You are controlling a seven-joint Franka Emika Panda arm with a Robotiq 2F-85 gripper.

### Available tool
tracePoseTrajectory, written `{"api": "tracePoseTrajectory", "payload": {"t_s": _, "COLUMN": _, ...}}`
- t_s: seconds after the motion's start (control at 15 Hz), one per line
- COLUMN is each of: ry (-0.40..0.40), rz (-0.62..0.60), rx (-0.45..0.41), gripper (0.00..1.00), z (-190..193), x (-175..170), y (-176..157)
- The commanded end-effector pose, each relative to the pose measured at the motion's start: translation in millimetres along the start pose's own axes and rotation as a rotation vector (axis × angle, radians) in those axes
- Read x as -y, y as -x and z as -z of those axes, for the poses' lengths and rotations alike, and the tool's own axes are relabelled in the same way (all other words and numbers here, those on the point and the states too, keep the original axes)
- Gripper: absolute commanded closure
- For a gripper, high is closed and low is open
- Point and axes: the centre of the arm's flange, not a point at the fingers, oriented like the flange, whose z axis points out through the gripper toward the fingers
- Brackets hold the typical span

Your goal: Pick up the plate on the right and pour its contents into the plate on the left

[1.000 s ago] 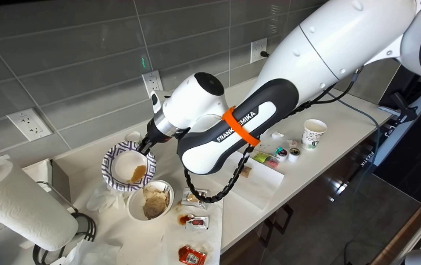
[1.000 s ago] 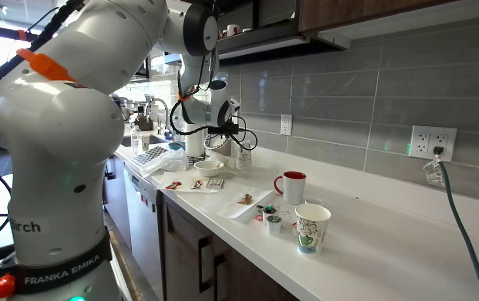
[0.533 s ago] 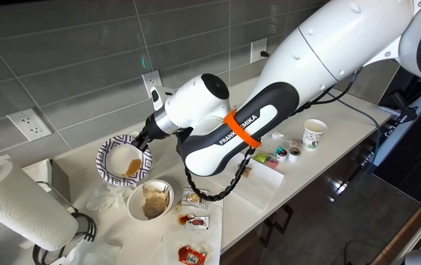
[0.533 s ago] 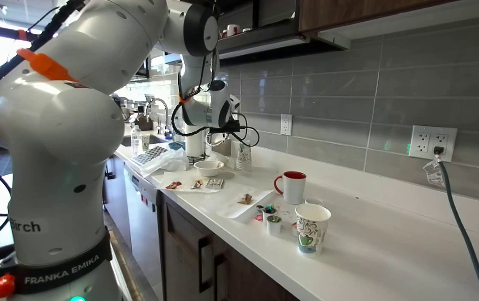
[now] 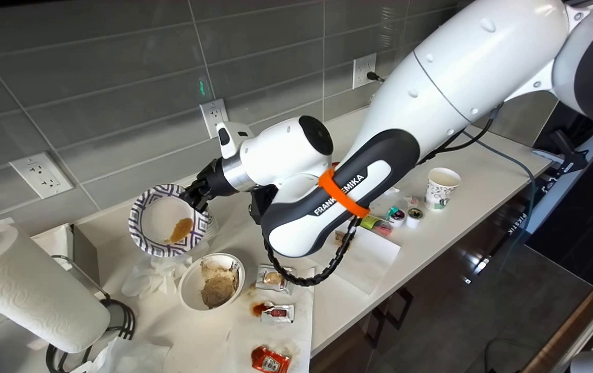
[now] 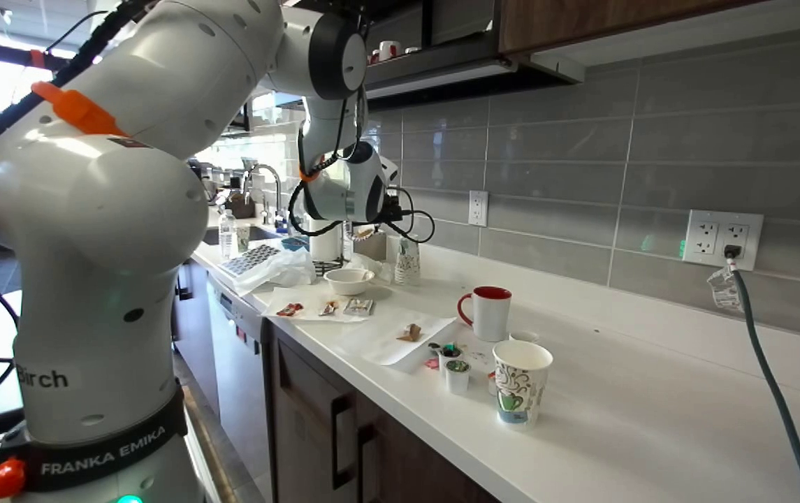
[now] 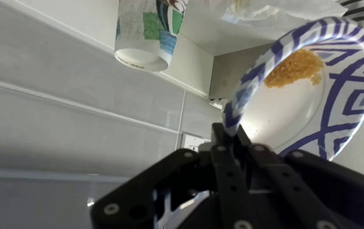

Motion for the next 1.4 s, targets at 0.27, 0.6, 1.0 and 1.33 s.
{"api": "tracePoseTrajectory", "payload": {"t_s": 0.27, "ry": -0.004, "rz": 0.083, "rx": -0.082, "gripper": 0.98, "z": 10.6, "x": 10.8, "y": 18.4}}
{"api": "tracePoseTrajectory", "payload": {"t_s": 0.6, "ry": 0.007, "rz": 0.125, "rx": -0.142, "gripper": 0.98, "z": 17.9, "x": 12.5, "y": 22.4}}
{"api": "tracePoseTrajectory", "payload": {"t_s": 1.0, "ry": 0.01, "rz": 0.153, "rx": -0.213, "gripper": 0.98, "z": 26.4, "x": 13.0, "y": 25.2}}
{"api": "tracePoseTrajectory", "payload": {"t_s": 1.33, "ry": 0.008, "rz": 0.167, "rx": -0.253, "gripper": 0.98, "z": 32.3, "x": 15.2, "y": 26.8}}
